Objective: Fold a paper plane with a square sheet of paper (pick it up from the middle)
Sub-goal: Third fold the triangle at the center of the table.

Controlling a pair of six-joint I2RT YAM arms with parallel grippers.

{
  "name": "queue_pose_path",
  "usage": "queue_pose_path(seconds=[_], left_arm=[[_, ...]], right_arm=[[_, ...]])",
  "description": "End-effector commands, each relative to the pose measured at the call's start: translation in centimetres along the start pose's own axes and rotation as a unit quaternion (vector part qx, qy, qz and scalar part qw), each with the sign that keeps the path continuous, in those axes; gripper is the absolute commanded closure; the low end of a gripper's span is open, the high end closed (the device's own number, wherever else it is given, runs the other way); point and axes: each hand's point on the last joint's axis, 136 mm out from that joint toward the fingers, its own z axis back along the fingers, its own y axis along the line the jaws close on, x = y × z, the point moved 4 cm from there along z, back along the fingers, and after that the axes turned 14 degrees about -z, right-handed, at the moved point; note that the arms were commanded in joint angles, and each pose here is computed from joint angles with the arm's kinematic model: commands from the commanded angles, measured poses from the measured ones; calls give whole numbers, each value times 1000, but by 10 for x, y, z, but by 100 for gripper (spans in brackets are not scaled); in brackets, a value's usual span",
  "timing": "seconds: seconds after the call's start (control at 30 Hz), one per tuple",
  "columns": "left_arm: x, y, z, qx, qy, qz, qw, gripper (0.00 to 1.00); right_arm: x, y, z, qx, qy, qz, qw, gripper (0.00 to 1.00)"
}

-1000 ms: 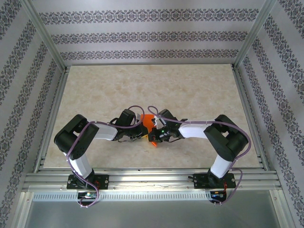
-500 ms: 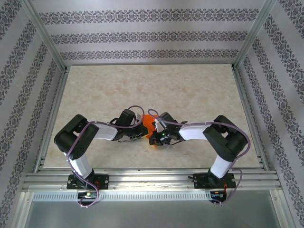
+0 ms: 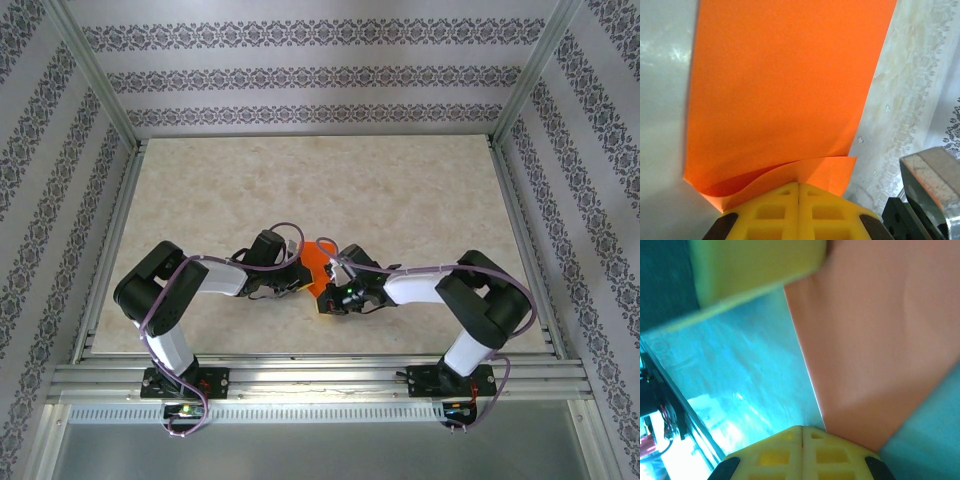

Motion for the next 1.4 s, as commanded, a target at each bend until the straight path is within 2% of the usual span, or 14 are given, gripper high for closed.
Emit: queue_pose_path(seconds=[0.0, 0.1, 0.2, 0.37, 0.47, 0.8, 1.1, 1.27, 1.37], left_arm=[[-21, 28, -2, 58, 21, 24, 998, 100], [-21, 28, -2, 57, 21, 24, 998, 100], [-19, 25, -2, 48, 19, 20, 998, 100], [-19, 23, -1, 43, 15, 19, 999, 100], [-18, 22, -1, 42, 14, 20, 999, 100], [-20, 22, 0, 39, 15, 20, 999, 100], [-19, 20, 1, 38, 14, 17, 999, 100], [-2, -15, 10, -4, 6, -9, 1000, 100], [4, -24, 22, 9, -3, -23, 1000, 100]], right_arm=[[-22, -20, 2, -24, 30, -27, 999, 96], [-28, -25, 3, -25, 36, -31, 999, 96], [-27, -11, 14, -1, 24, -17, 1000, 95], [0, 24, 49, 51, -58, -7, 997, 97], [18, 25, 55, 45, -83, -21, 995, 97], [34, 37, 19, 30, -38, -23, 999, 99], [24, -2, -6, -14, 4, -51, 999, 100], [17, -25, -10, -40, 8, -68, 997, 100], [18, -24, -11, -38, 9, -66, 997, 100]])
